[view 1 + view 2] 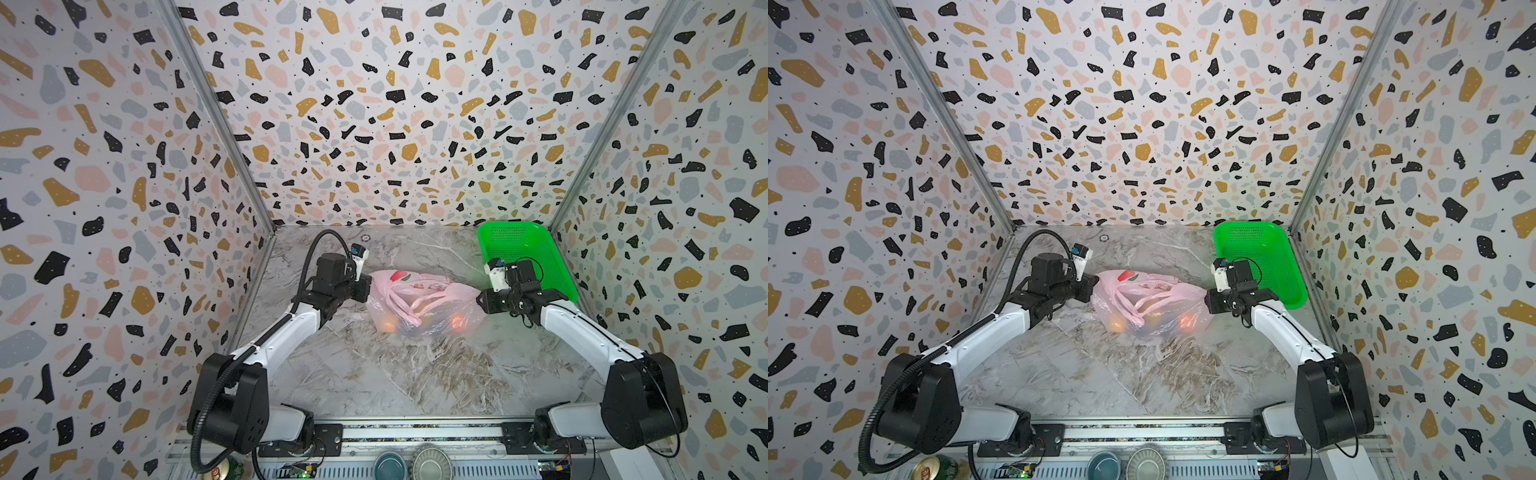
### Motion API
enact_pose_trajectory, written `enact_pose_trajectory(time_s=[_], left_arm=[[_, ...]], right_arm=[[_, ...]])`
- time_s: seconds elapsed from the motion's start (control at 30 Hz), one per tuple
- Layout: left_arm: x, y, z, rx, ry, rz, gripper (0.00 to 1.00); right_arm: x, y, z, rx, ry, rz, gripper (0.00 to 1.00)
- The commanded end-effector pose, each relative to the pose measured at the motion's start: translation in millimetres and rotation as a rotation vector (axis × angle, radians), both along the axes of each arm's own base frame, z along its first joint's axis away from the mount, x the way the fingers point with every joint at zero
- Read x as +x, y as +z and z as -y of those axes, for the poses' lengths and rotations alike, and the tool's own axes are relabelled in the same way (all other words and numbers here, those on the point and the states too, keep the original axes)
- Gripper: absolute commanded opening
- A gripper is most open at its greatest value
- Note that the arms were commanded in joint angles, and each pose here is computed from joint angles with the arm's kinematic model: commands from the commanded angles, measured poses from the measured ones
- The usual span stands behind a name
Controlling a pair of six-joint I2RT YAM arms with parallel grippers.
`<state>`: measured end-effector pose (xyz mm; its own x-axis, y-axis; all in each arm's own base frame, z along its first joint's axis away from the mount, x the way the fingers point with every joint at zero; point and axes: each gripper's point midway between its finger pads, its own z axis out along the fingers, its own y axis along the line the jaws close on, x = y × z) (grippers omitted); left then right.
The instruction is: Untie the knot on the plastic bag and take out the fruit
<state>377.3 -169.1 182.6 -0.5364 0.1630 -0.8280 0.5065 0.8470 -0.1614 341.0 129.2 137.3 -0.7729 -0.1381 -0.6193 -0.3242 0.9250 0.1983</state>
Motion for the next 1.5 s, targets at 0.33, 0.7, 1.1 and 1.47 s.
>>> enact_pose_trajectory(time_s=[0.33, 0.7, 1.1, 1.47], left_arm=[[-7, 46, -2, 0.044, 0.035, 0.136, 0.19], [-11, 34, -2, 0.050, 0.038, 0.122, 0.21], [-21, 40, 15, 0.071, 0.002, 0.135, 0.49], [-36, 62, 21, 0.105, 0.019, 0.210, 0.66]], right_arm=[[-26, 97, -77, -0.068, 0.349, 0.276, 0.71], [-30, 70, -124, -0.336, 0.444, 0.494, 0.80], [25, 76, -127, -0.442, 0.348, 0.645, 0.62], [44, 109, -86, -0.286, 0.210, 0.591, 0.00]])
